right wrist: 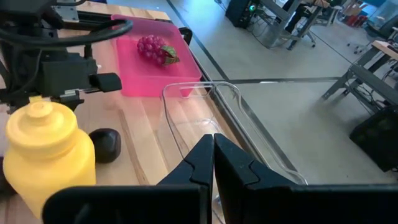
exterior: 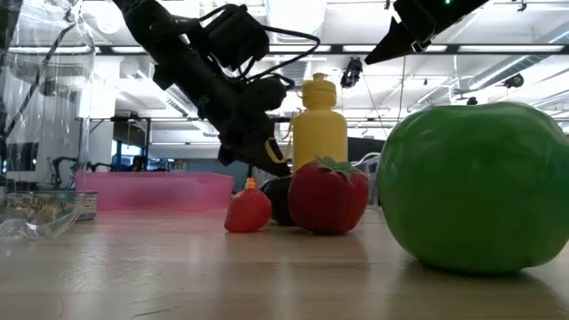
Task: Pick & Place Food Item
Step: Put the yellow water bottle into the right transparent bin
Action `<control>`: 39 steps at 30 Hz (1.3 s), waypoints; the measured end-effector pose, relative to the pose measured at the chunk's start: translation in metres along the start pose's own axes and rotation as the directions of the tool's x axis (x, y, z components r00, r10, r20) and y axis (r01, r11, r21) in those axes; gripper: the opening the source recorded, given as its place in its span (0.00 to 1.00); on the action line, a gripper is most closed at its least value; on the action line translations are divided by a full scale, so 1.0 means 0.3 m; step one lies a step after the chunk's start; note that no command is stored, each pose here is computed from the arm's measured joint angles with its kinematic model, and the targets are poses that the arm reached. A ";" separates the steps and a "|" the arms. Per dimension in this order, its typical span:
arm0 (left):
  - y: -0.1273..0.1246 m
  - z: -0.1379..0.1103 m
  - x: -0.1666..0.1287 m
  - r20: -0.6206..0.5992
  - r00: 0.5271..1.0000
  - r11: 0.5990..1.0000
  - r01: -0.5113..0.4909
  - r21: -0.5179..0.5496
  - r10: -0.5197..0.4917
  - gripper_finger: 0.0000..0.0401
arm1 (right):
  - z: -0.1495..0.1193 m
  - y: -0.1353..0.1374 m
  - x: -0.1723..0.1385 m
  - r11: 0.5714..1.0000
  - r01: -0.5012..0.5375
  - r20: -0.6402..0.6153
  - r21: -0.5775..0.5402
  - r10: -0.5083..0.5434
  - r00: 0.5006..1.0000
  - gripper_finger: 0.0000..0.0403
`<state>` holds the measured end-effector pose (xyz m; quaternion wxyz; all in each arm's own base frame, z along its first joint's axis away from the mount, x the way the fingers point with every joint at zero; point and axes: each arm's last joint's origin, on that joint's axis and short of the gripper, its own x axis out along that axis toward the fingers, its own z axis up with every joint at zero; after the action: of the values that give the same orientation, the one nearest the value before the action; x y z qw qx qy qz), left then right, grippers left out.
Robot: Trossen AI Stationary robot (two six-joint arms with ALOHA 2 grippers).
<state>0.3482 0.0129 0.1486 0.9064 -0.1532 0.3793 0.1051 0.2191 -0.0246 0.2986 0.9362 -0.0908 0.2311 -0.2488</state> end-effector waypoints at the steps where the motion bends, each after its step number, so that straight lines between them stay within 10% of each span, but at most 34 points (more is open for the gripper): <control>1: 0.000 0.000 0.000 0.001 1.000 1.000 0.000 0.000 0.000 0.00 | 0.000 0.000 0.000 1.000 0.000 0.000 0.000 0.000 1.000 0.02; 39: -0.018 0.016 0.124 0.089 0.996 1.000 0.026 0.016 -0.028 0.00 | 0.000 0.000 0.000 1.000 -0.001 0.000 -0.011 0.001 1.000 0.02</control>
<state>0.3785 0.0122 0.1260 0.9248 -0.1469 0.3373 0.0968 0.2191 -0.0245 0.2985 0.9358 -0.0958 0.2325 -0.2472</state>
